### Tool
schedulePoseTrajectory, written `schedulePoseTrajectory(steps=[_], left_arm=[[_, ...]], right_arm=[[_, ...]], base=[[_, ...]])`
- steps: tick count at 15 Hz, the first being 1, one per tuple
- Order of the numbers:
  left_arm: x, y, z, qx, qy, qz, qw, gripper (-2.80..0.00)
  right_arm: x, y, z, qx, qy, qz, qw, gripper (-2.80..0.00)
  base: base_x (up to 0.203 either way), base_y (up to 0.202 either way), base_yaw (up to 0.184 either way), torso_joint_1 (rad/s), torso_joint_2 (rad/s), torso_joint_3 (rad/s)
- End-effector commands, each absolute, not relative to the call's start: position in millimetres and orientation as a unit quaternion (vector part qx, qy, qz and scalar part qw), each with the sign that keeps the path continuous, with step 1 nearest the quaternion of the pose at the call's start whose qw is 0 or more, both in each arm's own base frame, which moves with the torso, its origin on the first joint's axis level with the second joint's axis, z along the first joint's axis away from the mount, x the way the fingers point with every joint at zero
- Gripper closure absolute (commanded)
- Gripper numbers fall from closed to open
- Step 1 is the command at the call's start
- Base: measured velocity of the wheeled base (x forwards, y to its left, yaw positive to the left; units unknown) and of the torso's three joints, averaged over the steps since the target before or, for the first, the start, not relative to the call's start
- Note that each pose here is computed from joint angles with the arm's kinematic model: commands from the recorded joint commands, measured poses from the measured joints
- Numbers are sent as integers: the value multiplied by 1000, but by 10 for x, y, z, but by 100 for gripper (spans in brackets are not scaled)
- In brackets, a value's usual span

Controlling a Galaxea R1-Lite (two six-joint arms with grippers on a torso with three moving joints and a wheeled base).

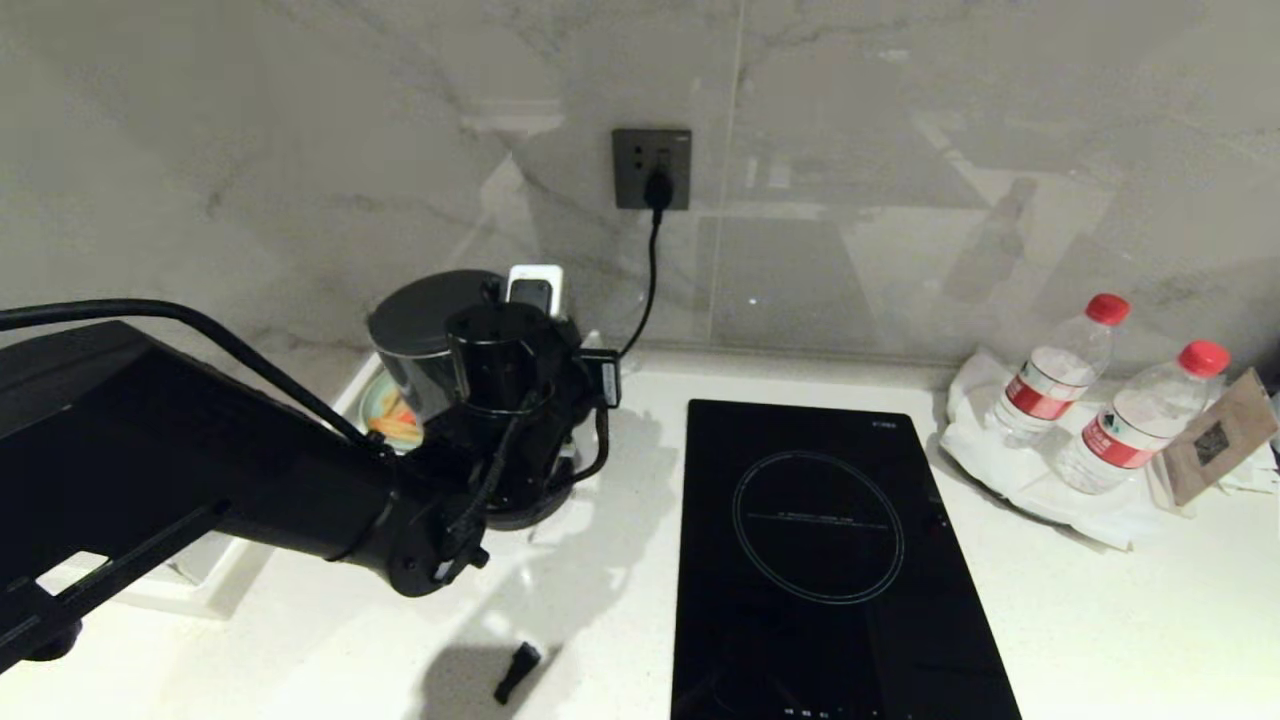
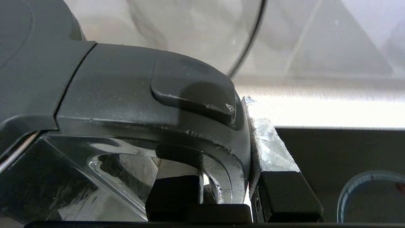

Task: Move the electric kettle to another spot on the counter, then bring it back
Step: Pick up the kettle, then place it by the sink

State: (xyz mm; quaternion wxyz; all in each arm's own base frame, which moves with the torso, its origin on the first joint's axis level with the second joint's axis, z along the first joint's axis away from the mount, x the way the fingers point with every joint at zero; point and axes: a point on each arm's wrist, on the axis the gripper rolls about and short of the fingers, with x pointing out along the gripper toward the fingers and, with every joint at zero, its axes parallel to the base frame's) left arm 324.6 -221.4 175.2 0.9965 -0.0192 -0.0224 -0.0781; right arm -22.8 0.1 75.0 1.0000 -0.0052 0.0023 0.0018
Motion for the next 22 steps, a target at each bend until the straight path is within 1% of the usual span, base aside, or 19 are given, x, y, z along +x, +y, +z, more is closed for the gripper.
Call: schedulePoseTrajectory(steps=[1, 7, 10, 13, 17, 22], left_arm=[[3195, -2175, 1905, -29, -42, -77, 996, 0], [3027, -2068, 2083, -33, -47, -79, 995, 0], [2805, -1910, 2064, -20, -26, -83, 996, 0], [2534, -1704, 2195, -20, -26, -81, 996, 0], [2216, -1423, 2251, -10, -4, -73, 997, 0], [1942, -1219, 1976, 9, 35, -69, 997, 0]], right_arm=[[-228, 1, 750, -5, 2, 2, 1000, 0], [-228, 1, 750, -5, 2, 2, 1000, 0], [-228, 1, 750, -5, 2, 2, 1000, 0], [-228, 1, 750, -5, 2, 2, 1000, 0], [-228, 1, 750, -5, 2, 2, 1000, 0], [-228, 1, 750, -5, 2, 2, 1000, 0]], base=[[0, 0, 0, 0, 0, 0], [0, 0, 0, 0, 0, 0], [0, 0, 0, 0, 0, 0], [0, 0, 0, 0, 0, 0], [0, 0, 0, 0, 0, 0], [0, 0, 0, 0, 0, 0]])
